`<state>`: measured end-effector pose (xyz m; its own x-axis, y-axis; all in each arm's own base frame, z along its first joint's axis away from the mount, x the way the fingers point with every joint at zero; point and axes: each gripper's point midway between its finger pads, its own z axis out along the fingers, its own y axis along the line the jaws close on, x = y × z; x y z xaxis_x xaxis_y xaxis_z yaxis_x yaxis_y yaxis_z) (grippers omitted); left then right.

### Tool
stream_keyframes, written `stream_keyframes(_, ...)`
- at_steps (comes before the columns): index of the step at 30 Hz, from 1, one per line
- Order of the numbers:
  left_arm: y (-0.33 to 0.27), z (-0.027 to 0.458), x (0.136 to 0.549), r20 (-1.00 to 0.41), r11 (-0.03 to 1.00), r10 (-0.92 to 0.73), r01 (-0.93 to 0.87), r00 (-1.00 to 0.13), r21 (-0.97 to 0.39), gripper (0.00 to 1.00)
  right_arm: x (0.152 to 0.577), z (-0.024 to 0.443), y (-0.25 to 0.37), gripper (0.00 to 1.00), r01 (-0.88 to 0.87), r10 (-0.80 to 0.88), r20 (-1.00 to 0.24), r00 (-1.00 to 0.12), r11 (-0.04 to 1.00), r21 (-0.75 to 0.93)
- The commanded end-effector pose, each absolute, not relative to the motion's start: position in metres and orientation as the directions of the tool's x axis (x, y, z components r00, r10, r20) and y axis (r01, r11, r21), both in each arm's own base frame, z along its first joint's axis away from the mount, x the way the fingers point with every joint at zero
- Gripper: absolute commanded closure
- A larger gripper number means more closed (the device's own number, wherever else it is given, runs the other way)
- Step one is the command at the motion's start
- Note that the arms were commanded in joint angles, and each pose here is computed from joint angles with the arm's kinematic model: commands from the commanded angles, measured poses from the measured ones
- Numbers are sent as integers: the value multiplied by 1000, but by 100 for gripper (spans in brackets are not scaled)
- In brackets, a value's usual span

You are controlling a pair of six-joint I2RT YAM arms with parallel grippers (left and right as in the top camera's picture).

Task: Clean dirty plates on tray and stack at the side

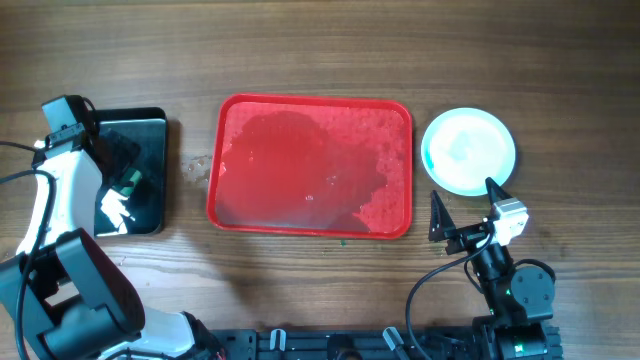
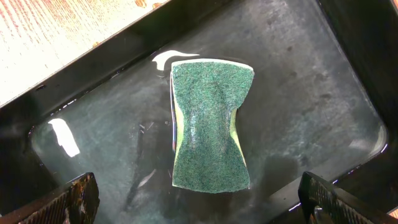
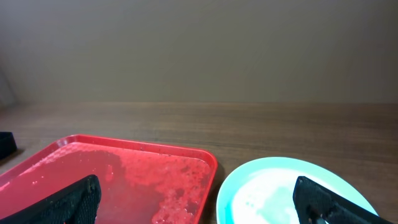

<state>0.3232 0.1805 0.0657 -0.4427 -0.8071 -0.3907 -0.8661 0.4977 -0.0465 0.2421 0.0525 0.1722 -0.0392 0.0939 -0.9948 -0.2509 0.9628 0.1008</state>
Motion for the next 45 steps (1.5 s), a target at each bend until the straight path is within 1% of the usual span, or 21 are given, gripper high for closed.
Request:
stream_keyframes(1, 183, 65, 321, -392, 489, -809, -872, -437, -38, 0, 242, 171, 54, 0, -264, 74, -996, -41, 961, 82)
stream_keyframes(8, 183, 66, 320, -394, 489, -809, -871, -436, -39, 0, 242, 171, 54, 0, -264, 73, -997, -40, 961, 81)
stream_keyframes(11, 182, 98, 322, -454, 494, -794, -865, -405, -92, 0, 242, 171, 54, 0, -264, 73, -996, -40, 961, 81)
stream_keyframes(13, 161, 124, 318, -441, 530, -795, -831, -416, -170, 0, 242, 171, 54, 0, -264, 74, -996, -40, 961, 82)
stream_keyframes(14, 156, 144, 314, -481, 545, -778, -814, -404, -199, 0, 242, 171, 54, 0, -264, 73, -996, -40, 961, 81)
stream_keyframes(17, 136, 210, 297, -632, 599, -718, -721, -291, -349, 0, 242, 171, 54, 0, -264, 73, -996, -40, 961, 81)
stream_keyframes(20, 111, 246, 272, -750, 673, -639, -595, -169, -440, 0, 242, 171, 54, 0, -264, 74, -996, -40, 961, 82)
stream_keyframes(21, 104, 251, 267, -778, 702, -610, -557, -149, -443, 0, 242, 171, 54, 0, -264, 73, -997, -40, 961, 81)
stream_keyframes(22, 97, 255, 263, -808, 737, -573, -517, -137, -436, 0, 242, 171, 54, 0, -264, 74, -996, -41, 961, 82)
stream_keyframes(23, 84, 259, 256, -853, 794, -508, -448, -119, -411, 0, 242, 171, 54, 0, -264, 73, -996, -41, 961, 81)
stream_keyframes(25, 65, 255, 248, -911, 873, -399, -346, -104, -343, 0, 242, 171, 54, 0, -264, 73, -996, -41, 961, 81)
stream_keyframes(26, 58, 252, 246, -927, 895, -365, -305, -84, -324, 0, 242, 171, 54, 0, -264, 74, -996, -41, 961, 82)
stream_keyframes(30, 47, 241, 246, -940, 915, -342, -228, 3, -334, 0, 242, 171, 54, 0, -264, 73, -996, -40, 961, 81)
stream_keyframes(32, 36, 229, 248, -959, 947, -281, -151, 34, -283, 0, 242, 171, 54, 0, -264, 73, -996, -41, 961, 81)
stream_keyframes(35, 34, 209, 247, -963, 953, -266, -139, 30, -268, 0, 242, 171, 54, 0, -264, 73, -996, -40, 961, 81)
stream_keyframes(36, 31, 205, 247, -972, 964, -235, -122, 23, -236, 0, 242, 171, 54, 0, -264, 73, -996, -40, 961, 81)
stream_keyframes(37, 22, 204, 246, -988, 985, -156, -75, 17, -157, 0, 242, 171, 54, 0, -264, 73, -997, -40, 961, 81)
stream_keyframes(38, 14, 205, 245, -997, 997, -69, -27, 20, -70, 0, 242, 171, 54, 0, -264, 73, -996, -40, 961, 81)
stream_keyframes(39, 5, 206, 243, -996, 997, 74, 13, 39, 75, 0, 242, 171, 54, 0, -264, 74, -996, -41, 961, 82)
stream_keyframes(41, 1, 205, 243, -991, 991, 129, 24, 44, 130, 0, 242, 171, 54, 0, -264, 73, -996, -41, 961, 81)
stream_keyframes(45, 1, 194, 243, -990, 990, 140, 25, 34, 141, 0, 242, 171, 54, 0, -264, 74, -996, -41, 961, 82)
